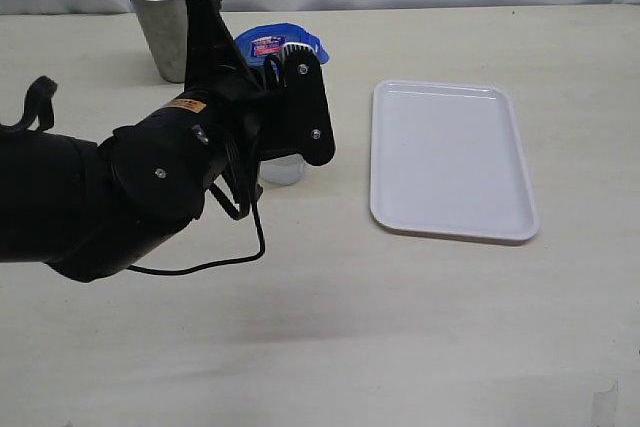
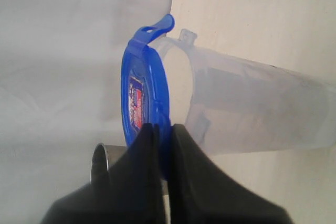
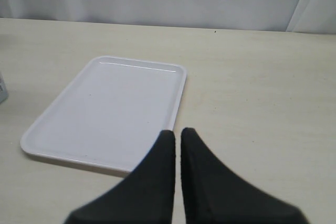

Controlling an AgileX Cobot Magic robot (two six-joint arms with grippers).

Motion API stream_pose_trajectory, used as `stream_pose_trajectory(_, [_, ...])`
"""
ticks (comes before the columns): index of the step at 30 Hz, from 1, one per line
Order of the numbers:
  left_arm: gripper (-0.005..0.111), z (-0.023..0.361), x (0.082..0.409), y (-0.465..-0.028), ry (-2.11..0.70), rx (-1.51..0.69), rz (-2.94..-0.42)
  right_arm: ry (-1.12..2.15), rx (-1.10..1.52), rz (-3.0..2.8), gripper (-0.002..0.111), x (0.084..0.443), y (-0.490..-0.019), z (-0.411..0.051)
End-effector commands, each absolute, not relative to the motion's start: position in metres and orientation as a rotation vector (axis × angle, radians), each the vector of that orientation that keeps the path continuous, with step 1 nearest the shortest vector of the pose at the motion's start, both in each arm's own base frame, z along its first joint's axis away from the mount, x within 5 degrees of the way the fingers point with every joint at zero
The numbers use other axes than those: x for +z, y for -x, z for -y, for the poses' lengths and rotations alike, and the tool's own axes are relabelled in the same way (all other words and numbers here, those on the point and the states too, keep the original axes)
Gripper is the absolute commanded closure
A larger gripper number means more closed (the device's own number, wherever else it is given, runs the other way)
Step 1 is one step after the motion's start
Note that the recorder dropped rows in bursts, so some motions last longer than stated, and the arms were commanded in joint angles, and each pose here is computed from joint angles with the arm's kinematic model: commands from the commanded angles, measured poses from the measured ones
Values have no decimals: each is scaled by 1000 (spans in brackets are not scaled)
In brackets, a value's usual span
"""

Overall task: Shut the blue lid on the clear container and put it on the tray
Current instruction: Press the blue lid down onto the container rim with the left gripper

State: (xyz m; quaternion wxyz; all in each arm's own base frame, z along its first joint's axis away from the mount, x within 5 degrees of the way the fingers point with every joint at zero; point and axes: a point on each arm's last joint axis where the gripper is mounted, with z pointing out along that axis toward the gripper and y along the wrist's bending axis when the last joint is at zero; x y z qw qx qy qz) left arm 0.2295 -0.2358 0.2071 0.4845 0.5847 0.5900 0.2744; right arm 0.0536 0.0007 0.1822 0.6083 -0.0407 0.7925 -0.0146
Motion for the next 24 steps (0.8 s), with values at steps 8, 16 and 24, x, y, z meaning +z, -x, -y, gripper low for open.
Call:
stream_pose_trajectory(8, [107,237,207,-227,-1464,663,-1415,86,-32,-1827,104,182,-53,-1])
stream_pose_trajectory(16, [107,236,207,-228,-1455,667,-1426,86,-32,-1827,104,182,-53,-1])
stream_pose_trajectory(24, [83,234,208,-228,-1432,682,-1443,86,-32,-1827,104,182,-53,-1])
